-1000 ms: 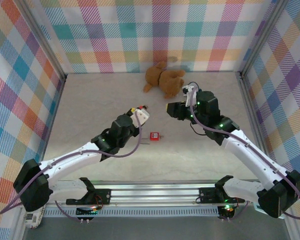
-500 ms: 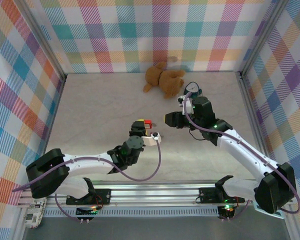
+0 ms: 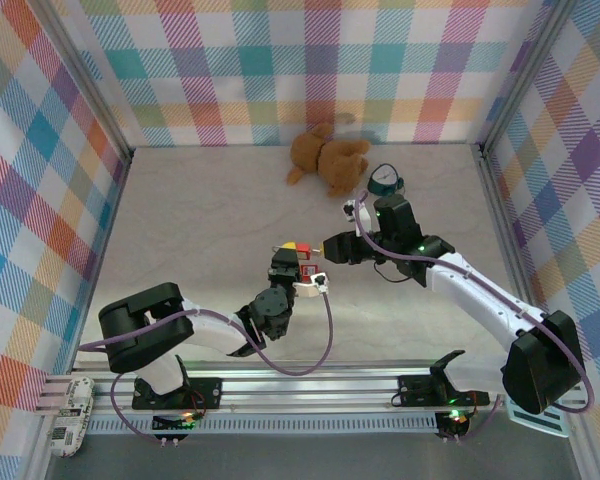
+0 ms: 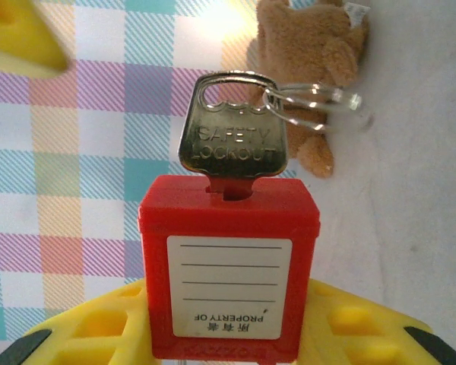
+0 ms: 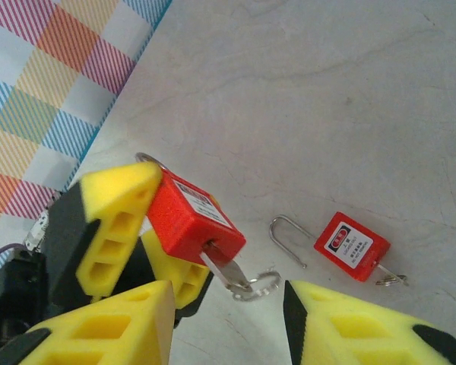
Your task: Unlock with the key
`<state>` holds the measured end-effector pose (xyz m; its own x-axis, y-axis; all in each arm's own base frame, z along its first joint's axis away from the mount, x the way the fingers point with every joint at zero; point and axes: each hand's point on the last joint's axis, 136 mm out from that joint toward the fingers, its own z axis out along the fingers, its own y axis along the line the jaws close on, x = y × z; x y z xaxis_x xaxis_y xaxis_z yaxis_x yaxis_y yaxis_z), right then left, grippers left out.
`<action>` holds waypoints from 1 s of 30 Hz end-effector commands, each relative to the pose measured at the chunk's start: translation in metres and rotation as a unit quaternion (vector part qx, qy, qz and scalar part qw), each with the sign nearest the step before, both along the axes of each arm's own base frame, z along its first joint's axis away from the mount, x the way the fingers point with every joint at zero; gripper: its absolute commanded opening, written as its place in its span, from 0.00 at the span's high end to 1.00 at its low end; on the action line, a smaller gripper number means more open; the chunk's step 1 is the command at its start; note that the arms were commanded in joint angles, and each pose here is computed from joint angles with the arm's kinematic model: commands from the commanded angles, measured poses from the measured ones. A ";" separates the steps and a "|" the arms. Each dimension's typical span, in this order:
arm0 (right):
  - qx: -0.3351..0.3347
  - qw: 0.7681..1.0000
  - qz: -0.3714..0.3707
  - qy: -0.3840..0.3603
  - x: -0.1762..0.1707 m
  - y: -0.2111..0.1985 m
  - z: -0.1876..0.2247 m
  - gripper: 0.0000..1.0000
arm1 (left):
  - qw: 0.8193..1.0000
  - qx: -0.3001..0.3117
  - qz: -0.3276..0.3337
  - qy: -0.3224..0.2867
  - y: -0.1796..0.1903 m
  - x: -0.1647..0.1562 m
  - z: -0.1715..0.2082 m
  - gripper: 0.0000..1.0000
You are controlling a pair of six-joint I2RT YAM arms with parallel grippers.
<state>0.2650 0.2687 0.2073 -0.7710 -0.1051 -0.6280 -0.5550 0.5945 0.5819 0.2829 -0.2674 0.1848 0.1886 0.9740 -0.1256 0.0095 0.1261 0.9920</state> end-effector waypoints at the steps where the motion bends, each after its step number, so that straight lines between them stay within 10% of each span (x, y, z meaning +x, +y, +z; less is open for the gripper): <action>1: -0.018 1.000 0.023 -0.001 -0.006 0.005 -0.002 0.57 | 0.998 -0.053 0.000 -0.026 0.002 -0.004 0.024 0.89; 30: -0.072 0.996 -0.035 0.039 0.016 0.001 -0.015 0.54 | 0.999 -0.035 -0.010 -0.032 -0.008 -0.009 0.027 0.89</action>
<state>0.2806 0.2733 0.1885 -0.7949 -0.1529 -0.5871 -0.5100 0.6926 0.5101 0.2762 -0.2731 0.1906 0.2080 0.9728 -0.1019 -0.0131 0.1070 0.9942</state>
